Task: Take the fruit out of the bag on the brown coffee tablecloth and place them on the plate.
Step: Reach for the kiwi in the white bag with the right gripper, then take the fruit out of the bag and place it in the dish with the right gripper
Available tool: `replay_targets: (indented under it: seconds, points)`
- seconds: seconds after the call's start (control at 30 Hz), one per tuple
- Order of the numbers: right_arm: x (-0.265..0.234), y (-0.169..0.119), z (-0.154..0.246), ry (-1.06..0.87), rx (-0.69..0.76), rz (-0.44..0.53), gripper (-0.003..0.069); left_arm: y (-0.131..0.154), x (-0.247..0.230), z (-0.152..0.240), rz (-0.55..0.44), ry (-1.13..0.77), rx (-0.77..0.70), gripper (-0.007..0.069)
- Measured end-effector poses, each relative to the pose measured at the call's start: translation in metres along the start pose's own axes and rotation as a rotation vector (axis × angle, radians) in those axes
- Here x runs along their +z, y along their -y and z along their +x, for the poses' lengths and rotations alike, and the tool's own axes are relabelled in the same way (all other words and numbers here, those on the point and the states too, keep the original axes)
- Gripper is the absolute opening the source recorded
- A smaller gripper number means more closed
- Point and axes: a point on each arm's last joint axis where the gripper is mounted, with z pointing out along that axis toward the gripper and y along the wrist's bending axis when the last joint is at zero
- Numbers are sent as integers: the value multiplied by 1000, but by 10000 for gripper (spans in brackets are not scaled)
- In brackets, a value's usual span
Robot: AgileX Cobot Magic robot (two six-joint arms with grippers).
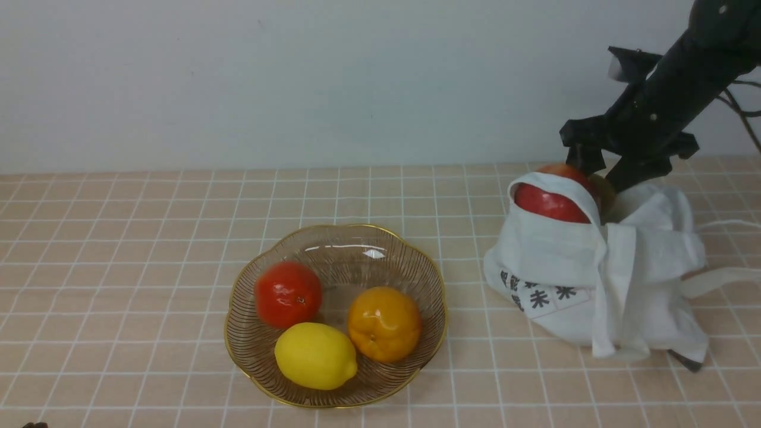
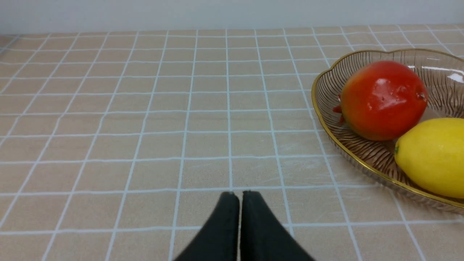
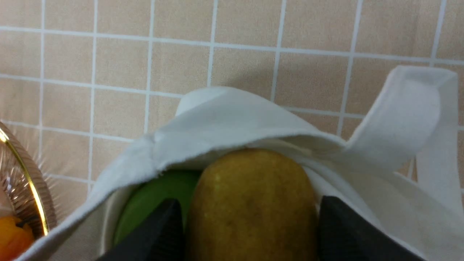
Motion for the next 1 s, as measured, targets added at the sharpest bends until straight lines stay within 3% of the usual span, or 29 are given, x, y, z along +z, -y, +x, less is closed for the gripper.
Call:
replay_targets:
  seconds: [0.47, 0.8, 0.83, 1.0]
  points:
    - [-19, -4, 1, 38, -1, 27, 407, 0, 0, 0, 0, 0, 0, -8]
    - [-125, -29, 19, 261, -63, 14, 407, 0, 0, 0, 0, 0, 0, -8]
    - [-152, -37, 28, 318, -75, -14, 407, 0, 0, 0, 0, 0, 0, -8]
    - [-194, -62, 47, 414, -146, -133, 407, 0, 0, 0, 0, 0, 0, -8]
